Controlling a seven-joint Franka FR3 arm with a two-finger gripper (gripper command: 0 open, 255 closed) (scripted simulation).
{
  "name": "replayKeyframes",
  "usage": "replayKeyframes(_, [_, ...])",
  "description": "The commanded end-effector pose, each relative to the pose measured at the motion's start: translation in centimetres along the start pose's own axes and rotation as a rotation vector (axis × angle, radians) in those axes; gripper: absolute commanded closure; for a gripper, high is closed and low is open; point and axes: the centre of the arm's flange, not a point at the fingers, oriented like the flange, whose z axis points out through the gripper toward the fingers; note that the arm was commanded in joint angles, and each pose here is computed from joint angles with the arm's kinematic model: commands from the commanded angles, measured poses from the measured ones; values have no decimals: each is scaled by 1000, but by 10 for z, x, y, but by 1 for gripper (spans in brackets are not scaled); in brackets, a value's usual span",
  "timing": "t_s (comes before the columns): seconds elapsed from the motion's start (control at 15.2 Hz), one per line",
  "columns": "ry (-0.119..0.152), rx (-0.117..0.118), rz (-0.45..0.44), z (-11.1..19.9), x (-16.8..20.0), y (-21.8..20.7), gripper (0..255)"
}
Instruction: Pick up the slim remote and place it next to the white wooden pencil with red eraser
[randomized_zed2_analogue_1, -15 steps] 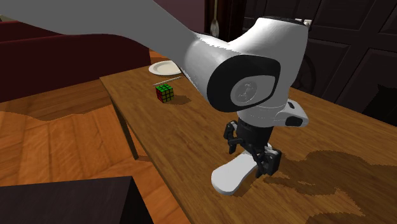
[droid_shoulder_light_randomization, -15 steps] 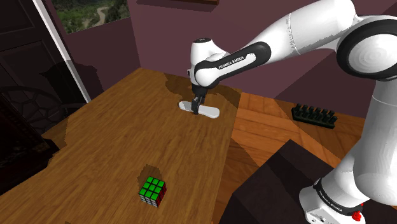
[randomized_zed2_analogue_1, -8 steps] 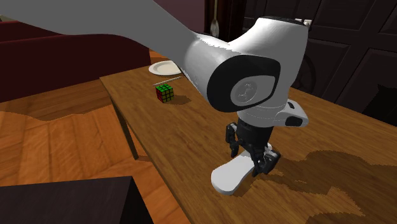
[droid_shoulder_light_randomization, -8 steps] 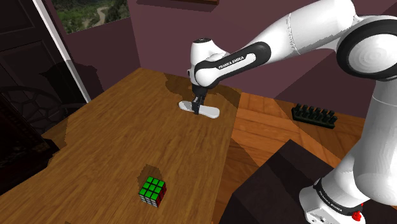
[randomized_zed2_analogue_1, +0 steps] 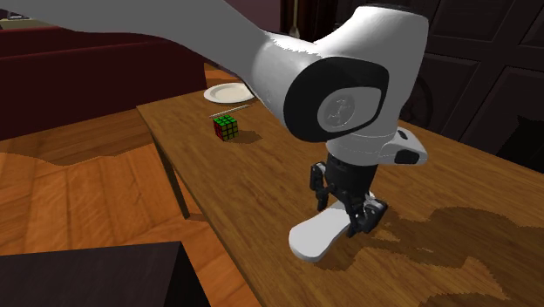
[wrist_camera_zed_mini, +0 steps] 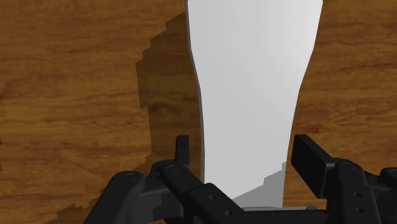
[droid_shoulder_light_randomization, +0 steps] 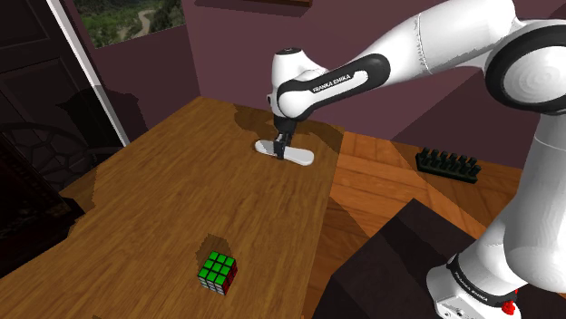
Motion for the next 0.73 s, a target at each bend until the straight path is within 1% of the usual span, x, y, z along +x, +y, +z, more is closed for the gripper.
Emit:
replayKeyframes(0.0, [0, 0, 0, -11, 0, 1, 255])
replayKeyframes(0.66, [0, 0, 0, -63, -1, 2, 255])
